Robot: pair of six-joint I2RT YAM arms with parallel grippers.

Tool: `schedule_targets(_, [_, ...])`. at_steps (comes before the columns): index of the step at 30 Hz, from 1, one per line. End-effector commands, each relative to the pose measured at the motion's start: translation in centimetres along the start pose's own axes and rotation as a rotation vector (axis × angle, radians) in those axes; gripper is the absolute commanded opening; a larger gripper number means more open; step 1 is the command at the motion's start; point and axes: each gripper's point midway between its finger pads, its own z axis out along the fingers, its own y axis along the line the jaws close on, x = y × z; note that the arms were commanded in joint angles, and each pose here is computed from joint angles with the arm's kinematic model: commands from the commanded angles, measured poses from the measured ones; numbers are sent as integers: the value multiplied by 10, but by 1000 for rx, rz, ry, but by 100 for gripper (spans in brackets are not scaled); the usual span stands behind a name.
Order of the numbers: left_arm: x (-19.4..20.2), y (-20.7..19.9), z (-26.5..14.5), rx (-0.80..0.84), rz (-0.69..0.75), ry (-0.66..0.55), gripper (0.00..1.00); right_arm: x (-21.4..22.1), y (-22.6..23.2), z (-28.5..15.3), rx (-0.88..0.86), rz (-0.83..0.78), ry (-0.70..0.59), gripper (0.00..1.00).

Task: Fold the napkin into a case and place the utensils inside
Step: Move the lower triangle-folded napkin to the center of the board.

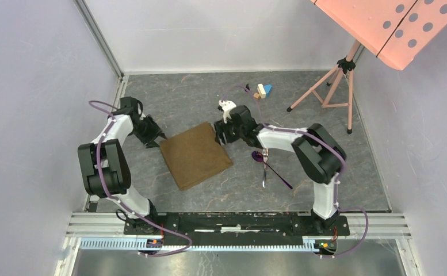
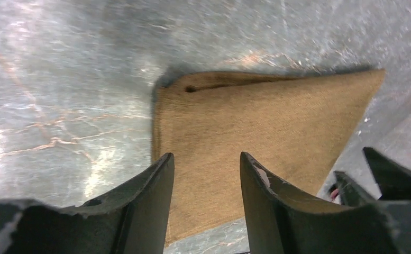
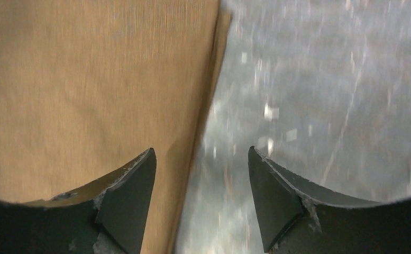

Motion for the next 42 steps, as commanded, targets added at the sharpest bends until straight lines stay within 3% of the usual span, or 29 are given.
schedule_targets(1, [-4, -35, -5, 98, 34, -2, 58, 49, 18, -51, -77, -72, 98, 71])
schedule_targets(8, [5, -55, -11, 123, 108, -14, 67, 104, 20, -84, -79, -52, 128, 66])
schedule_targets(14, [17, -52, -8, 105, 148, -3, 68, 117, -8, -87, 62, -74, 158, 50])
schedule_targets(18, [24, -53, -9, 119, 163, 14, 69, 117, -30, -90, 176, -132, 164, 48])
schedule_targets(24, [44, -66, 12, 175, 168, 143, 69, 102, -43, -86, 243, -232, 171, 49])
schedule_targets(28, [38, -61, 19, 137, 144, 118, 70, 77, -60, -86, 340, -305, 135, 51])
schedule_targets(31, [28, -65, 6, 143, 163, 46, 72, 58, -63, -84, 368, -361, 134, 53])
schedule_targets(34, [13, -63, -14, 108, 206, -55, 76, 34, -49, -90, 361, -367, 112, 63])
schedule_targets(36, [5, -61, -30, 85, 223, -127, 78, 13, -32, -101, 368, -381, 74, 78])
schedule_targets(38, [-2, -57, -42, 64, 232, -190, 80, -2, -13, -114, 384, -417, 57, 87])
schedule_targets(42, [-14, -39, -67, -14, 222, -329, 86, 5, 49, -116, 250, -447, 124, 89])
